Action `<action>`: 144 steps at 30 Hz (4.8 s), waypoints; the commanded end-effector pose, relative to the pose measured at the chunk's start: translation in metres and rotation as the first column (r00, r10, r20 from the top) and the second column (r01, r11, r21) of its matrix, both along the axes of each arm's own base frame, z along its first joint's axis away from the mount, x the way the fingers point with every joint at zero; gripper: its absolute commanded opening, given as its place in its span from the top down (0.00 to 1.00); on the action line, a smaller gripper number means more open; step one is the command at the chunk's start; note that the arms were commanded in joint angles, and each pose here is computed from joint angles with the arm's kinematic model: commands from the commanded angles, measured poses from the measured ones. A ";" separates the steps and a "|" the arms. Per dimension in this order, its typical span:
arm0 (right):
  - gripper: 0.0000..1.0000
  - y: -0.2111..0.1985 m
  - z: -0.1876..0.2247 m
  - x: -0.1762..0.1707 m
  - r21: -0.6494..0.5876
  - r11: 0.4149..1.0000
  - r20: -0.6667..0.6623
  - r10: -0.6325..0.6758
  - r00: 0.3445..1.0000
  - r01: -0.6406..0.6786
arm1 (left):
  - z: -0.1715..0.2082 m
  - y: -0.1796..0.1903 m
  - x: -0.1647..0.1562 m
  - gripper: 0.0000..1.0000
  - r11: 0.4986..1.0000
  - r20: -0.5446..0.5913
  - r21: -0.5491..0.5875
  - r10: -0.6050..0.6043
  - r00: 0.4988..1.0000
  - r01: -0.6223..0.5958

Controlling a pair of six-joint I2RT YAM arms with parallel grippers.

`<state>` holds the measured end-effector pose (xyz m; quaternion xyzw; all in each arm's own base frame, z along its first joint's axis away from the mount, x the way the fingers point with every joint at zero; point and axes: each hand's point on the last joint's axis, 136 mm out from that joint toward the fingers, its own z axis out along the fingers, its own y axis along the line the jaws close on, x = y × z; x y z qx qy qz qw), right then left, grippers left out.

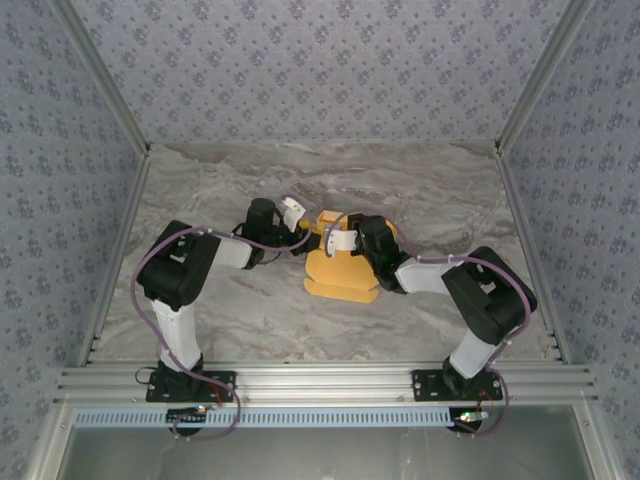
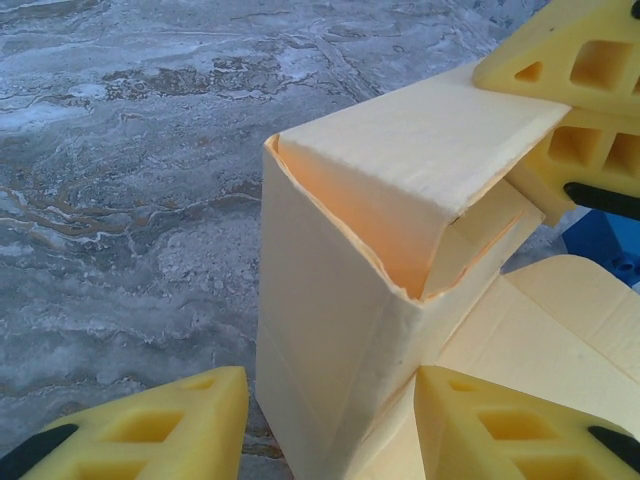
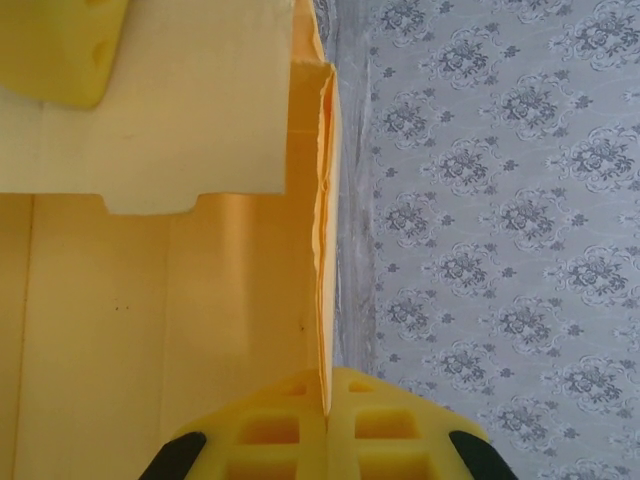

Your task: Fold the paper box

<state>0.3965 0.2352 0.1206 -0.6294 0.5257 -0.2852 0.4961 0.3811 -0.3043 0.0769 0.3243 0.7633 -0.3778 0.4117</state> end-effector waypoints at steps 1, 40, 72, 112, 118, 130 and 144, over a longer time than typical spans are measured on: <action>1.00 0.006 -0.017 -0.004 -0.041 0.999 -0.046 0.024 0.999 -0.026 | 0.001 -0.003 0.006 0.51 1.000 0.016 -0.008 0.018 1.000 -0.018; 1.00 0.004 -0.024 0.000 -0.115 0.993 0.003 0.031 1.000 -0.030 | -0.006 -0.012 0.023 0.54 0.992 -0.010 0.002 0.128 0.992 -0.128; 1.00 0.009 -0.021 -0.006 -0.089 0.995 -0.014 0.040 0.999 -0.041 | -0.021 0.004 0.054 0.75 0.907 -0.023 0.073 0.418 0.908 -0.415; 1.00 0.004 -0.016 -0.002 -0.068 0.998 -0.031 0.001 1.000 -0.004 | -0.005 0.001 0.033 0.61 0.883 0.056 0.104 0.454 0.889 -0.458; 1.00 0.003 -0.015 -0.002 -0.066 0.998 -0.029 0.000 1.000 -0.002 | -0.007 0.001 0.025 0.52 0.897 0.043 0.115 0.425 0.904 -0.427; 1.00 0.004 -0.012 -0.003 -0.061 0.998 -0.029 0.002 1.000 -0.003 | -0.011 0.009 0.024 0.60 0.889 0.051 0.140 0.434 0.900 -0.437; 1.00 0.007 -0.015 -0.006 -0.050 0.999 -0.051 0.013 0.999 -0.016 | -0.030 0.033 0.050 0.76 0.757 0.039 0.181 0.633 0.773 -0.628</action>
